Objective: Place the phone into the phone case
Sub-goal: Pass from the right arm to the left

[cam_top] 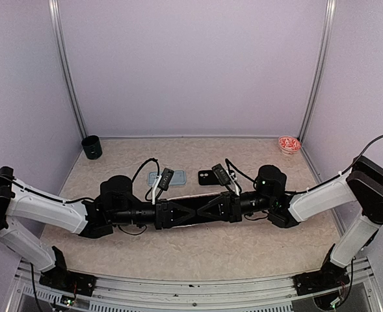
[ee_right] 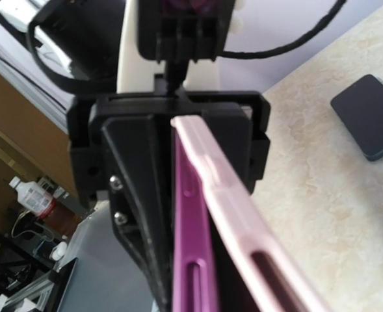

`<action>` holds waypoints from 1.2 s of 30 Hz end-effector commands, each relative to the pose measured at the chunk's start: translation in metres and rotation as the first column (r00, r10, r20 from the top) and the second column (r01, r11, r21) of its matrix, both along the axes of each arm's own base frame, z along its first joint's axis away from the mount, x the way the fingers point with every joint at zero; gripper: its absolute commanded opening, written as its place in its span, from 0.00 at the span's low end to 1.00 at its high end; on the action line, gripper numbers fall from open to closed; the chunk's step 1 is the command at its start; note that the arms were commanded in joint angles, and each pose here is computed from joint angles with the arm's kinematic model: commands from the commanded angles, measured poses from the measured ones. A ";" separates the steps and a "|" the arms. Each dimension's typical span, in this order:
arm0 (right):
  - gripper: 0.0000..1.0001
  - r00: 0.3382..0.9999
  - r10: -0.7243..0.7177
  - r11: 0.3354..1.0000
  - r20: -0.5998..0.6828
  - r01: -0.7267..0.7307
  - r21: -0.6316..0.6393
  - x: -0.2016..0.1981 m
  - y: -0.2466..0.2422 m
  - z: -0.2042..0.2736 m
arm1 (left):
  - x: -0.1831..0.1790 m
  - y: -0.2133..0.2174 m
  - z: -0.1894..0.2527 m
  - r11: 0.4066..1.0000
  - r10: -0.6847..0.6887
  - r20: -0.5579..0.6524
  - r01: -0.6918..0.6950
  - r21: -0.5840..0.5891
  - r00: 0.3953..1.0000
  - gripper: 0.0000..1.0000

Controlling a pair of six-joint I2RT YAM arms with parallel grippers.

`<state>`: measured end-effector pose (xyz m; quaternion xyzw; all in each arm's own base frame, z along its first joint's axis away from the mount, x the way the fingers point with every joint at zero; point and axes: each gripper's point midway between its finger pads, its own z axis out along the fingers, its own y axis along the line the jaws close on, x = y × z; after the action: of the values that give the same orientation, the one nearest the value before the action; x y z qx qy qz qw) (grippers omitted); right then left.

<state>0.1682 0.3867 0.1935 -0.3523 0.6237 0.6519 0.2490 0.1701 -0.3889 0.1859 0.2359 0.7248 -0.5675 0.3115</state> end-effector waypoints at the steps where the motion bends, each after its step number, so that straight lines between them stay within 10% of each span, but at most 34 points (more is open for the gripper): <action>1: 0.01 0.996 -0.083 0.996 0.033 0.082 0.028 0.015 0.003 0.009 | -0.012 -0.005 0.030 0.994 -0.043 0.049 0.048 -0.099 0.998 0.16; 19: 0.40 0.991 -0.131 0.989 0.039 0.133 -0.058 0.022 0.000 0.002 | 0.004 0.002 0.019 0.998 0.045 0.029 -0.043 -0.048 0.999 0.13; 36: 0.49 0.980 -0.177 0.977 0.089 0.186 -0.109 0.023 -0.014 0.003 | 0.009 0.008 0.020 0.997 0.067 0.024 -0.065 -0.049 0.997 0.13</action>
<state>0.1651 0.3816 0.2006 -0.3617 0.6497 0.6147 0.2633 0.1732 -0.3867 0.1891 0.2286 0.7238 -0.5643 0.3247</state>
